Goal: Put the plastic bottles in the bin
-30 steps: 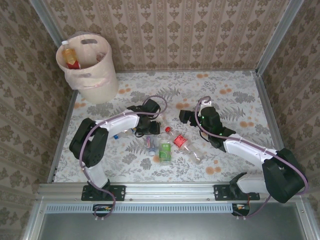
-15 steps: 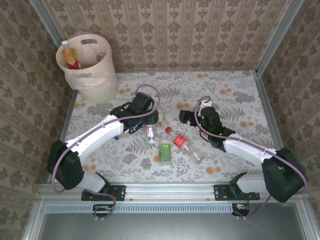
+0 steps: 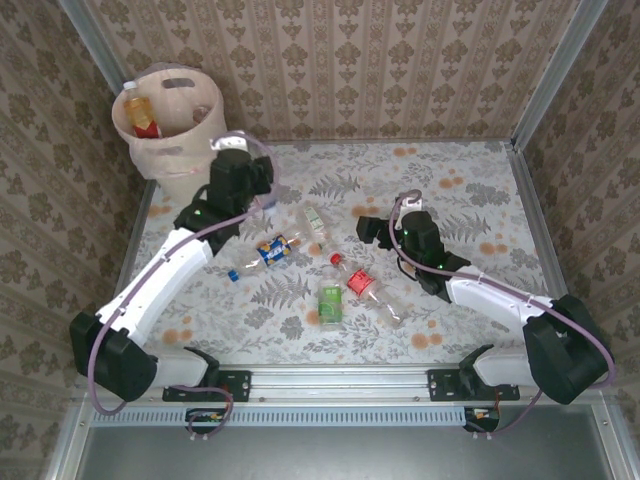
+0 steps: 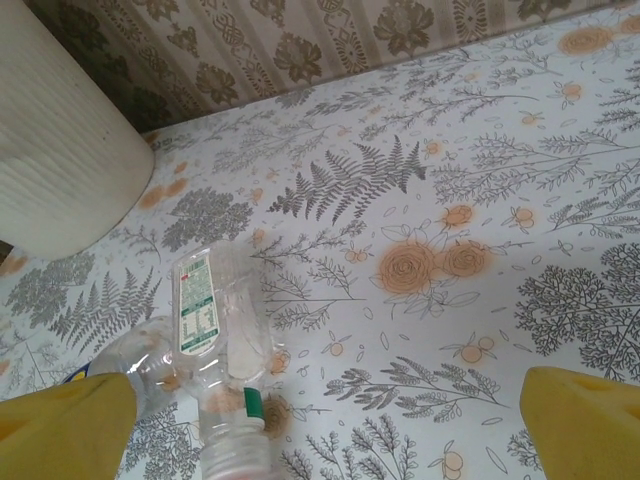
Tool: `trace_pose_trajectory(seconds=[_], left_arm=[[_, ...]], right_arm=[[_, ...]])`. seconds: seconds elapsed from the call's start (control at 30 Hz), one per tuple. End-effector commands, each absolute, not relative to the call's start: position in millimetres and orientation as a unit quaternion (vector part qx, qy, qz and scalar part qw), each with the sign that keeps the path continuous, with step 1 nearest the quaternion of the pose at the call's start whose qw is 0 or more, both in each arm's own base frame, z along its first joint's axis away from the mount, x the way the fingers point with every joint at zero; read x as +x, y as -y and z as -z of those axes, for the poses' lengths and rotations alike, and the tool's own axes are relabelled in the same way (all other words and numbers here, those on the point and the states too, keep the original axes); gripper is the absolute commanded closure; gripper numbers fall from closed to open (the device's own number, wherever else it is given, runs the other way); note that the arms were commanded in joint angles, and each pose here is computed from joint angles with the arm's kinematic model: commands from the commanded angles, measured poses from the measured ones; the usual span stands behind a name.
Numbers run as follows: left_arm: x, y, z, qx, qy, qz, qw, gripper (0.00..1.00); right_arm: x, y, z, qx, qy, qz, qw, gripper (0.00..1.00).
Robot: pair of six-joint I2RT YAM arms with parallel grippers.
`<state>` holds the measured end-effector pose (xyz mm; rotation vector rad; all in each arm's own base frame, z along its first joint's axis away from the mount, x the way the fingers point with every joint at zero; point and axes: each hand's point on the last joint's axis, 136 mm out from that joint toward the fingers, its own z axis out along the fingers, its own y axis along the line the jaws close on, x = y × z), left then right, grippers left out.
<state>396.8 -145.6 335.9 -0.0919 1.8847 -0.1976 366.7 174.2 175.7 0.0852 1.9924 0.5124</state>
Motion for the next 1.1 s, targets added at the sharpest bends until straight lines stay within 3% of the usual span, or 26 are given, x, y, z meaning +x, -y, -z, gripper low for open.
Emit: trace_pose_trajectory(seconds=[0.0,0.23,0.5,0.7,0.83,1.07], left_arm=[[402.3,113.5,-421.2,-0.064,-0.728,0.079,0.678,0.47],[422.0,67.7,-488.1,-0.082,-0.656,0.023,0.750,0.48],[477.9,28.6,-515.6,-0.075,-0.630,-0.030,0.772,0.47],[527.2,-5.0,-498.7,-0.090,-0.659,-0.030,0.746,0.48],[555.0,-15.2,-464.5,-0.102,-0.711,0.023,0.696,0.47],[596.4,-21.6,-404.4,-0.105,-0.760,0.032,0.641,0.47]], right_arm=[[376.0,-181.4,-194.1,0.030,-0.816,-0.229,0.531,0.00],[379.3,-184.6,-198.3,0.031,-0.814,-0.233,0.531,0.00],[379.6,-187.9,-202.8,0.029,-0.813,-0.239,0.530,0.00],[376.0,-185.7,-203.3,0.029,-0.814,-0.236,0.530,0.00],[373.4,-183.5,-202.8,0.028,-0.816,-0.232,0.529,0.00],[367.6,-183.4,-200.0,0.016,-0.823,-0.227,0.520,0.00]])
